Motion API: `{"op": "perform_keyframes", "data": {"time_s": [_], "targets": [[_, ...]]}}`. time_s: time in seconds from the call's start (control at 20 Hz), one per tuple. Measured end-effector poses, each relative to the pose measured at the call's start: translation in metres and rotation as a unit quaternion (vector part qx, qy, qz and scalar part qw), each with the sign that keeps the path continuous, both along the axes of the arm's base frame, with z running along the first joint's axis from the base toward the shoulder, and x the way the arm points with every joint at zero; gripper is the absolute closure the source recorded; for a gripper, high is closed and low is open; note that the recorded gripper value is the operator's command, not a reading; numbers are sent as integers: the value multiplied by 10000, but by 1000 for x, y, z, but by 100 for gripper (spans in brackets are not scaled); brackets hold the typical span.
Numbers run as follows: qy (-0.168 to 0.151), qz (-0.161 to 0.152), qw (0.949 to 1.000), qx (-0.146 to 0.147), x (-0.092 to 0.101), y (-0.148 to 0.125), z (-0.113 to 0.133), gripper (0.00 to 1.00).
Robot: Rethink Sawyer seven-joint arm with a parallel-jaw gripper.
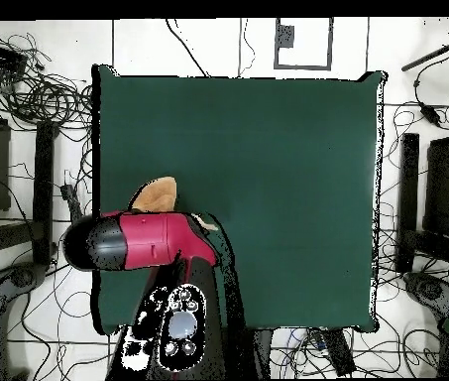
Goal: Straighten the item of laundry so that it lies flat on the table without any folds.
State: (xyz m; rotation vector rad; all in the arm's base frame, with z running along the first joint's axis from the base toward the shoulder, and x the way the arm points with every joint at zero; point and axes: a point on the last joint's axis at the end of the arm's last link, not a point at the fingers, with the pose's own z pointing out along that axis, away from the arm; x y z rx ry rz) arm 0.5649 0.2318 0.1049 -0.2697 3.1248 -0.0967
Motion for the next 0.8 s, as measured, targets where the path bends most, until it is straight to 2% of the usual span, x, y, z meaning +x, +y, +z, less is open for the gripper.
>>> {"op": "perform_keyframes", "data": {"time_s": [0.45, 0.8], "targets": [[99, 67, 9994, -323, -24, -31, -10, 100], [112, -101, 9991, -407, -24, -53, -8, 100]]}}
